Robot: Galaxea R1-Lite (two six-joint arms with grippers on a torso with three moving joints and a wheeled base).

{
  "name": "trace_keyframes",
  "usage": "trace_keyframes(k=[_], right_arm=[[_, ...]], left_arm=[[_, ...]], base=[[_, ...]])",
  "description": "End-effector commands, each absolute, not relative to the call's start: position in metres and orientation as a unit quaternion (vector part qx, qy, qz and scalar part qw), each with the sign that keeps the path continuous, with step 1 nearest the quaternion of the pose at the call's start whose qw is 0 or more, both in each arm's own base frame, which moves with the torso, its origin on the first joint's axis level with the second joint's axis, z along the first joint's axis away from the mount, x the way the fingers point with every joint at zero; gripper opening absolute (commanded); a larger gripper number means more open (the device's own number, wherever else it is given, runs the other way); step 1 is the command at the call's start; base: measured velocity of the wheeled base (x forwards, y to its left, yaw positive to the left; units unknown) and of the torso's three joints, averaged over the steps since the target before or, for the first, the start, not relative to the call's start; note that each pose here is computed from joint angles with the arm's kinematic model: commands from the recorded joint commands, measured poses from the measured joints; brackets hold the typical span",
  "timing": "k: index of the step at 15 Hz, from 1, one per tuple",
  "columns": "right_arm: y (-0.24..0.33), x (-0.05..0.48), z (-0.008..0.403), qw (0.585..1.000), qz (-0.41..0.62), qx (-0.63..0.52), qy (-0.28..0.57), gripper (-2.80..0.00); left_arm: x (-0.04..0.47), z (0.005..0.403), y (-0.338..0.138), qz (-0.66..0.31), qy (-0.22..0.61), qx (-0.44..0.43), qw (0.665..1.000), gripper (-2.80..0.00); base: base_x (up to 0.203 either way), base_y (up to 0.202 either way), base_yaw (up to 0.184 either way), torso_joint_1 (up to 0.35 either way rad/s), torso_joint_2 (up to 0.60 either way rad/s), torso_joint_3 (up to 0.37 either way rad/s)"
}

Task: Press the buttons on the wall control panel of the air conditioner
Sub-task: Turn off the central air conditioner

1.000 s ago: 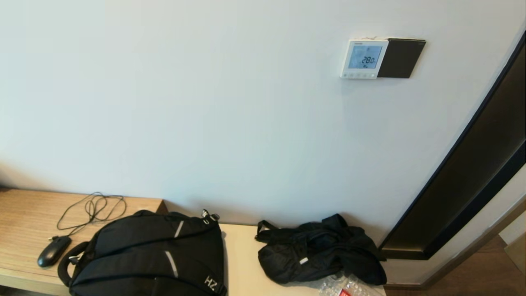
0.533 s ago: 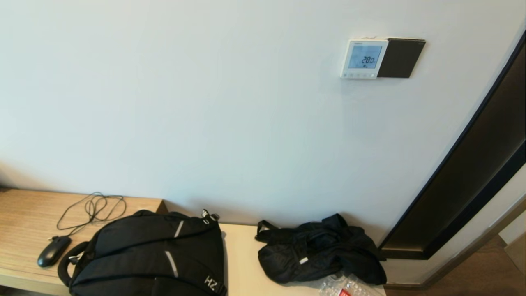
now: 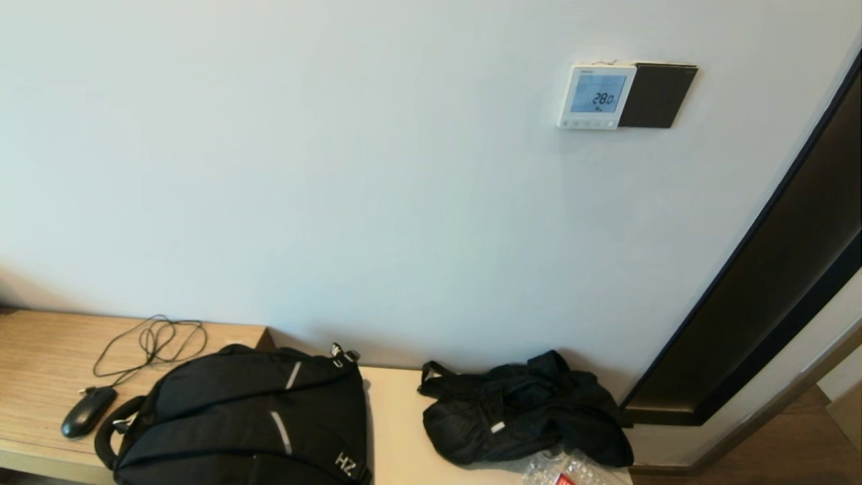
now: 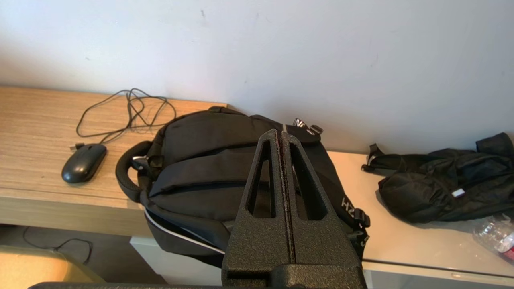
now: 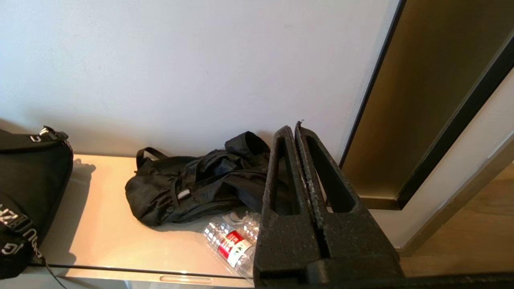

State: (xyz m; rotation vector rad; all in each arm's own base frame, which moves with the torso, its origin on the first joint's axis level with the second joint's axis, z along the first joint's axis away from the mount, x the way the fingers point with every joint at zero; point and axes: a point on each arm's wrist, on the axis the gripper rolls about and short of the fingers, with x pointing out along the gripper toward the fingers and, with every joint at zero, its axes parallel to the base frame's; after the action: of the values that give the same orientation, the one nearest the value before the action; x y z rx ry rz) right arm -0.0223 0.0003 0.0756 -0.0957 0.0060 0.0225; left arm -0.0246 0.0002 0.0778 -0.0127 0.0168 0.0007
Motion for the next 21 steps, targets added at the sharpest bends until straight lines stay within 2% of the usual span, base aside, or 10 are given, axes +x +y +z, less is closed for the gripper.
trace_keyframes(k=[1,21], right_arm=[[0.0003,-0.0226,0.0751,1.0,0.011,-0.029,0.001,-2.8],[0.0002,-0.0226,0.0754,1.0,0.008,-0.004,0.0,-2.8]], left_arm=[[-0.0246,0.0777,0.0002,0.001,0.008,-0.007,1.0,-2.8],[-0.0246,0.0777,0.0002,0.001,0.008,-0.007,1.0,-2.8]], base=[[0.0,0.0,0.0,0.0,0.0,0.0],[0.0,0.0,0.0,0.0,0.0,0.0]])
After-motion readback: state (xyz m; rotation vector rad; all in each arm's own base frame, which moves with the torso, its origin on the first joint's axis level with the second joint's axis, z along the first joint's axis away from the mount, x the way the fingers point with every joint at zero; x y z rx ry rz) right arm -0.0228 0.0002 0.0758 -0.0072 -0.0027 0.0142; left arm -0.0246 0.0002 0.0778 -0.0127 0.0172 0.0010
